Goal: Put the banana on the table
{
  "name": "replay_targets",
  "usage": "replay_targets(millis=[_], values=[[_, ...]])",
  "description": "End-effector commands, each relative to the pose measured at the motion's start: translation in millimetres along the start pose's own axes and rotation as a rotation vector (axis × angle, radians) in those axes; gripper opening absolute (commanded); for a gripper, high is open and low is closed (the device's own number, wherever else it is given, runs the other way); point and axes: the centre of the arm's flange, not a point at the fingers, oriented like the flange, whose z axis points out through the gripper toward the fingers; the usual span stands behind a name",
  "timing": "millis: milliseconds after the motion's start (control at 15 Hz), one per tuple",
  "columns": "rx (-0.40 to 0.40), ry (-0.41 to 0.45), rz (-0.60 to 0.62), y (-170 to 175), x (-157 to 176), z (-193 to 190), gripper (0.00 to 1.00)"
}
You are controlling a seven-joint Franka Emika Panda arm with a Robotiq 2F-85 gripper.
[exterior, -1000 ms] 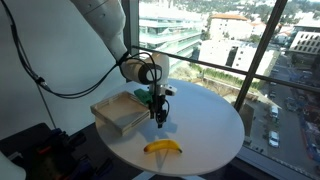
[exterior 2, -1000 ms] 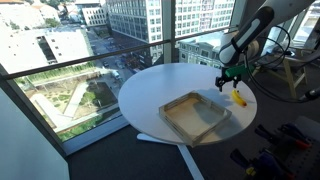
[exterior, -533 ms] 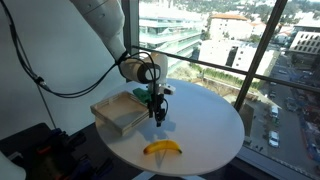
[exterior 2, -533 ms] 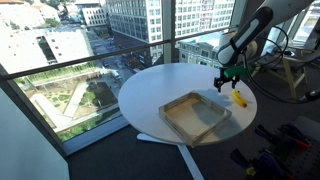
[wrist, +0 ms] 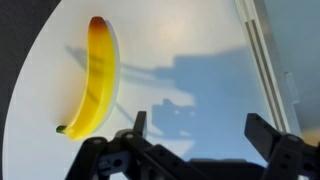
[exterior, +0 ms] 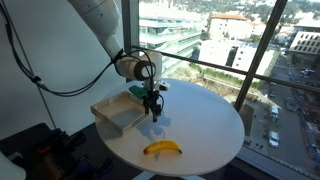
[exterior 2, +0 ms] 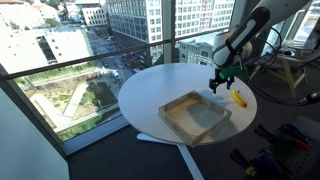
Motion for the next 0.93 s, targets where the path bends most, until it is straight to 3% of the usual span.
replay_targets(millis=[0, 867], values=[[0.018, 0.008, -0.015, -9.3, -1.8, -16.3, 1.0], [0.054, 0.086, -0.05, -31.2, -4.9, -69.6, 1.0]])
